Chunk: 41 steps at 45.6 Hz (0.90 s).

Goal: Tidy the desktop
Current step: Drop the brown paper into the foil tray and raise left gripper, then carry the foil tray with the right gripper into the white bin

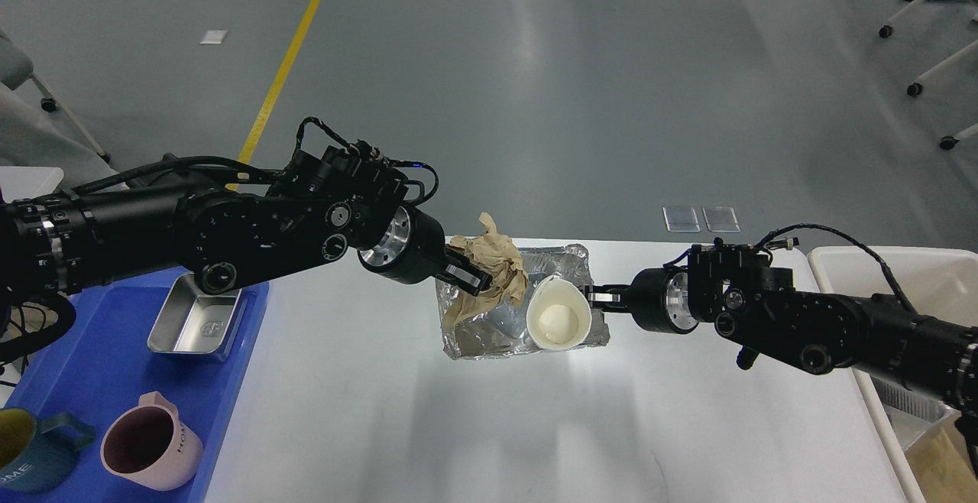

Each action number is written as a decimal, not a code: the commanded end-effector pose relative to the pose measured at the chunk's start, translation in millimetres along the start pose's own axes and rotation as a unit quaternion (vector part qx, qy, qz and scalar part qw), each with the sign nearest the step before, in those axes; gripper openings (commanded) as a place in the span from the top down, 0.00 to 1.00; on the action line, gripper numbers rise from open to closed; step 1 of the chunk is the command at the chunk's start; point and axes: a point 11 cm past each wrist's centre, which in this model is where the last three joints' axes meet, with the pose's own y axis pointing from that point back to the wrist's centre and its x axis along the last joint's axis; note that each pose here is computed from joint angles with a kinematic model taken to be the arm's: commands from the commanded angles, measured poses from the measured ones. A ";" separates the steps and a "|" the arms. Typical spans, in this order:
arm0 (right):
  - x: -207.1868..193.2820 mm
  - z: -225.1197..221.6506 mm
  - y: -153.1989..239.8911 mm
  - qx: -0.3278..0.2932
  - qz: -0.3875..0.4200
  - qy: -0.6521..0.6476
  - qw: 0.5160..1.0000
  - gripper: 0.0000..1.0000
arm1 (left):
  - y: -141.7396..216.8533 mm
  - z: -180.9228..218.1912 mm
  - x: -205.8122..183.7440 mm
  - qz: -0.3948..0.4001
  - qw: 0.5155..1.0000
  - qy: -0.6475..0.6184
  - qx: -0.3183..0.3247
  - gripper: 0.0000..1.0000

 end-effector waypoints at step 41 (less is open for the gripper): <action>18.6 21.6 18.2 -0.019 0.037 -0.030 0.999 1.00 | 92.7 -52.6 106.7 0.307 0.914 0.256 -0.067 0.21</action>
